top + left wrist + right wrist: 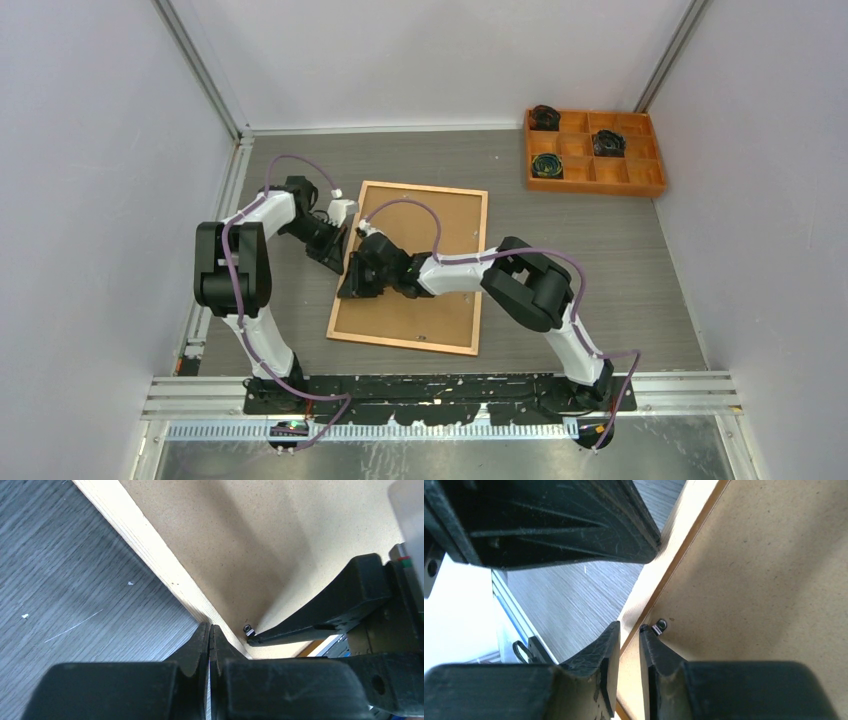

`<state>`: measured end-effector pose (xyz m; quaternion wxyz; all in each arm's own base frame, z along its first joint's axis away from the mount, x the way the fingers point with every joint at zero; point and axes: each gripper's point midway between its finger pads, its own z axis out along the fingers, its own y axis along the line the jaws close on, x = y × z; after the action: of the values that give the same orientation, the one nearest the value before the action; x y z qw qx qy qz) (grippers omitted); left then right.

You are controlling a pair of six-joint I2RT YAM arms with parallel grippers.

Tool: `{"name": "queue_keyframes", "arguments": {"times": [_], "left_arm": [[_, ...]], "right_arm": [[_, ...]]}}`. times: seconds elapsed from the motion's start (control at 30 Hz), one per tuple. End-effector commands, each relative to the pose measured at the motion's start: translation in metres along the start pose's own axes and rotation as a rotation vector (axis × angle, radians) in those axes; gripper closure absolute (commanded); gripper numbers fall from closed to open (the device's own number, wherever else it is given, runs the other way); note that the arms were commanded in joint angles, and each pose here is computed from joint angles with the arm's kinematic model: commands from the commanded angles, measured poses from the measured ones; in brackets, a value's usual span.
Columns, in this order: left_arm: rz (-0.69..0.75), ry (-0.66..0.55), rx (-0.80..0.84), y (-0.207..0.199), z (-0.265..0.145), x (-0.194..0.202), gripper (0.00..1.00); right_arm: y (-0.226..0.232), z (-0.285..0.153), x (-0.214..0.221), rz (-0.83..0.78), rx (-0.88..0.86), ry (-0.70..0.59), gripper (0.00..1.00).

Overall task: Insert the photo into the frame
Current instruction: Install the photo frame at the center of the board.

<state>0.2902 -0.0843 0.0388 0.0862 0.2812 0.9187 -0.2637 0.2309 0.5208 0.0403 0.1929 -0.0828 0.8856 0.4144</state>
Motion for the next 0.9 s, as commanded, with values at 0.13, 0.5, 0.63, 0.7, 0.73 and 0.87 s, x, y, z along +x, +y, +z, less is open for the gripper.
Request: {"name": "queue_keyframes", "arguments": {"times": [0.13, 0.5, 0.63, 0.7, 0.73, 0.87], "left_arm": [[0.018, 0.005, 0.014, -0.002, 0.001, -0.001, 0.99], [0.017, 0.005, 0.014, -0.003, 0.0, -0.001, 0.99], [0.016, 0.005, 0.016, -0.003, 0.001, -0.001, 1.0], [0.012, 0.005, 0.018, -0.002, 0.002, -0.001, 1.0], [0.011, 0.005, 0.019, -0.002, 0.002, -0.001, 0.99], [0.013, 0.004, 0.019, -0.002, 0.002, -0.001, 0.99]], "right_arm": [[0.041, -0.043, -0.021, -0.068, -0.139, -0.063, 0.69], [0.003, -0.022, -0.007, -0.049, -0.021, -0.029, 0.68], [-0.004, -0.019, -0.01, -0.064, 0.014, -0.045, 0.68], [-0.007, -0.016, -0.012, -0.072, 0.028, -0.051, 0.68], [-0.009, -0.015, -0.012, -0.074, 0.034, -0.05, 0.69], [-0.013, -0.009, -0.009, -0.074, 0.04, -0.043, 0.68]]}}
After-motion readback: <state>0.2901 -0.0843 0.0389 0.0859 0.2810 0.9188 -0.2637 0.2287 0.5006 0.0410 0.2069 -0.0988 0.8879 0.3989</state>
